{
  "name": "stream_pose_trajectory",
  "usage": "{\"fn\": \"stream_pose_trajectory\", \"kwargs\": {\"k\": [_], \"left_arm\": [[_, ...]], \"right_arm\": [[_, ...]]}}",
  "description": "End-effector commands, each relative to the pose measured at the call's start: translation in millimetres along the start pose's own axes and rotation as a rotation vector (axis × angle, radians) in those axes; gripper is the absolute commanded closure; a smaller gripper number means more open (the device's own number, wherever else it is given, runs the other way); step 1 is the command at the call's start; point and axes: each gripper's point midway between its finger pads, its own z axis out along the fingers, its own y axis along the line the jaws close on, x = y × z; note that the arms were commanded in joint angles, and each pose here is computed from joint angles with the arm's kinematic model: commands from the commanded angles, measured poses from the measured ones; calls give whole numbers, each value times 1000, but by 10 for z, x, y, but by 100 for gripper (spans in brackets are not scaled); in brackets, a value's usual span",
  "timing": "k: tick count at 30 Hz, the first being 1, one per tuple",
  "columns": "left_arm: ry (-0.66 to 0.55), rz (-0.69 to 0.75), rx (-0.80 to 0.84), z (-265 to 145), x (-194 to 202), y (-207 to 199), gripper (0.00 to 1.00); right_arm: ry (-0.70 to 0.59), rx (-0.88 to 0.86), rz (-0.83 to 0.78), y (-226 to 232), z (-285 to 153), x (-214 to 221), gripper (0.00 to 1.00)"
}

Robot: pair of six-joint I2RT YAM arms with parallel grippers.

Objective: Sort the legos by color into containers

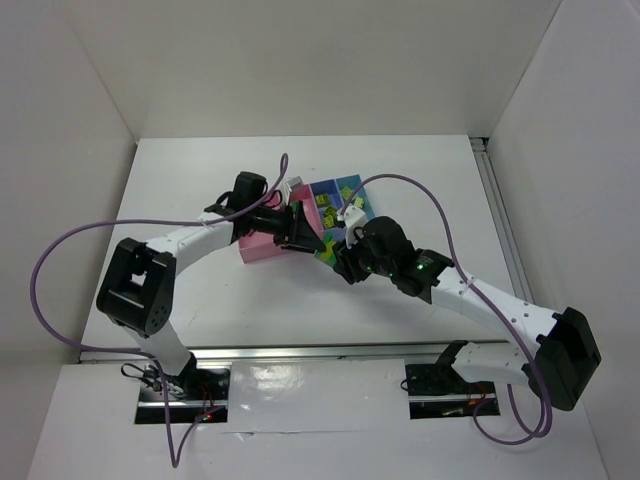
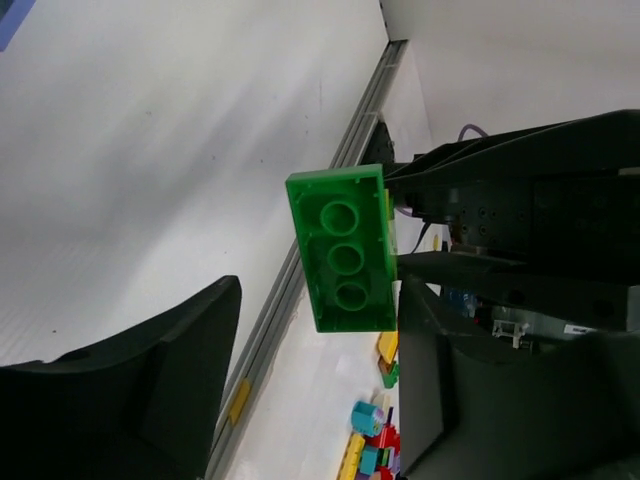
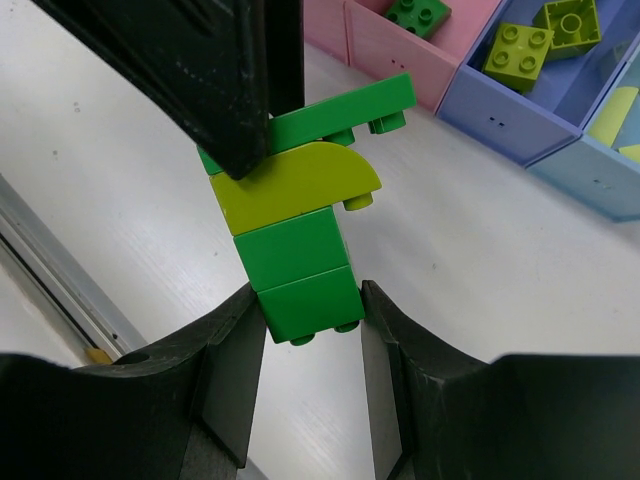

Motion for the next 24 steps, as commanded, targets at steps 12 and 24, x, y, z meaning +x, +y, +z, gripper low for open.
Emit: {"fn": "stream_pose_trajectory", "kwargs": {"k": [12, 24], "left_arm": [[35, 84, 127, 58, -81, -288, 41], [37, 81, 135, 97, -96, -322, 92]], "right_arm": [[-55, -5, -1, 44, -69, -226, 84], [-55, -4, -6, 61, -55, -245, 84]]}}
